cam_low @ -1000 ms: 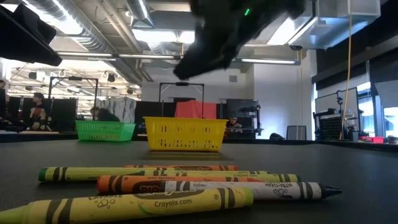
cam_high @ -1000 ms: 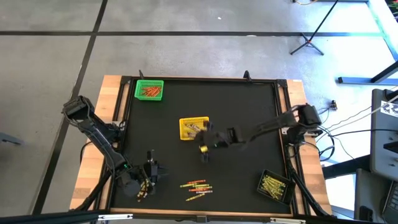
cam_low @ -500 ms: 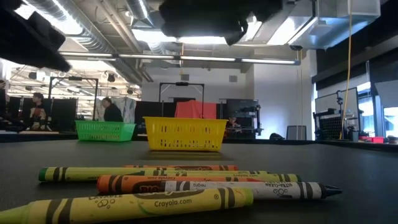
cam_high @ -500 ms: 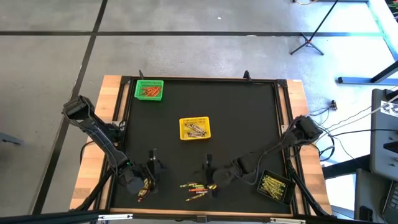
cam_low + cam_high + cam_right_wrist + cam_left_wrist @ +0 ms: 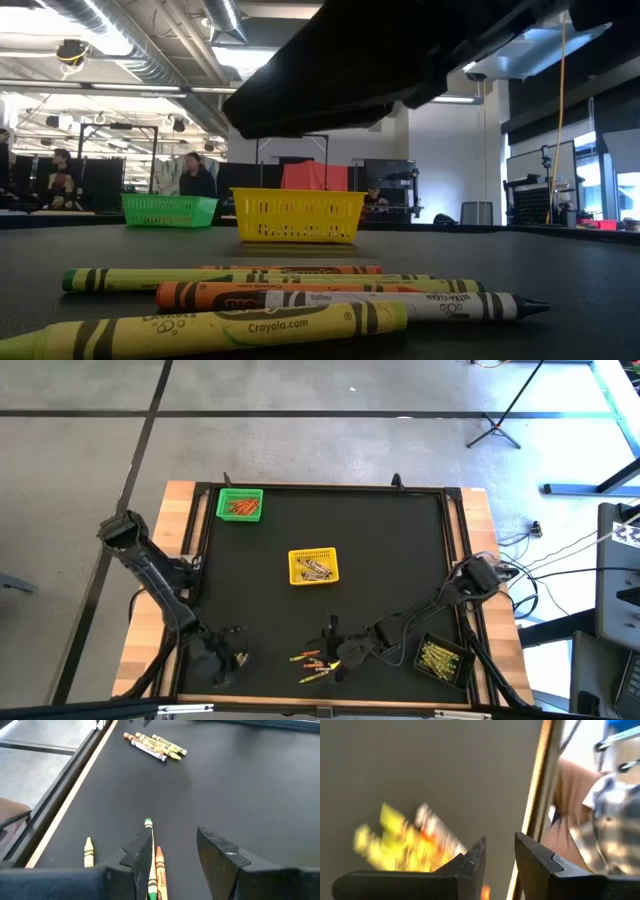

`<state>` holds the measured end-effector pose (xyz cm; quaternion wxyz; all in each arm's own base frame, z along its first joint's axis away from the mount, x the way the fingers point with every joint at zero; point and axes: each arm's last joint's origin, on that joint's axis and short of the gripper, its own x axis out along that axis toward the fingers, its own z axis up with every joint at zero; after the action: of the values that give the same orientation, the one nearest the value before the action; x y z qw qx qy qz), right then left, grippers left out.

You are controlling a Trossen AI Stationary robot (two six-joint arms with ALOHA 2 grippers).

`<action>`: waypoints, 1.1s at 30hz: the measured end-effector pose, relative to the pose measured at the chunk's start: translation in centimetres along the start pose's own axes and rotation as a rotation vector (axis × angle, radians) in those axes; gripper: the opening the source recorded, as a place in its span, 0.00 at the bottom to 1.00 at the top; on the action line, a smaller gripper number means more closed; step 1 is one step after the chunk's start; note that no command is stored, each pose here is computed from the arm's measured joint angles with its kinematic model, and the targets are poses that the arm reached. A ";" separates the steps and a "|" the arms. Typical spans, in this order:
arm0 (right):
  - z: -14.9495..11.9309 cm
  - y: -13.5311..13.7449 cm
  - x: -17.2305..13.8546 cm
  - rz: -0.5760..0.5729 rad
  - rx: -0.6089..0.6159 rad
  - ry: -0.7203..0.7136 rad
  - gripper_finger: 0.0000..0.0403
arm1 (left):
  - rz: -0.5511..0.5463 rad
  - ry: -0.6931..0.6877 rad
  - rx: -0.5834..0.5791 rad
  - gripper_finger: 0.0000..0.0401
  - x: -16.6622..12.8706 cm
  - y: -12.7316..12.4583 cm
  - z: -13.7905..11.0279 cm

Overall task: Sort crayons
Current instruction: Put the green crayon into the black bin

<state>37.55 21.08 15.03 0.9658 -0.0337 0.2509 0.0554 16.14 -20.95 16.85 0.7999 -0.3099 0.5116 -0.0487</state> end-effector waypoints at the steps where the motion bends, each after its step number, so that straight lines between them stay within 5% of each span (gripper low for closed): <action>1: -0.1 0.0 0.1 0.000 0.000 -0.001 0.38 | 0.017 0.039 -0.044 0.22 -0.1 0.1 -0.5; 5: -0.2 0.0 0.2 0.001 0.001 -0.003 0.38 | 0.115 0.141 -0.167 0.22 -0.4 0.8 -2.3; 10: -0.1 0.1 0.2 0.002 0.002 -0.007 0.38 | 0.261 0.093 -0.228 0.22 -0.8 2.0 -3.1; 33: -0.1 0.0 0.2 -0.016 0.003 -0.014 0.38 | 0.333 0.020 -0.185 0.22 0.5 2.7 -3.4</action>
<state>37.67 21.10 14.87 0.9680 -0.0339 0.2441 0.0474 12.82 -20.51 14.04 0.7600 -0.2928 0.5658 0.1286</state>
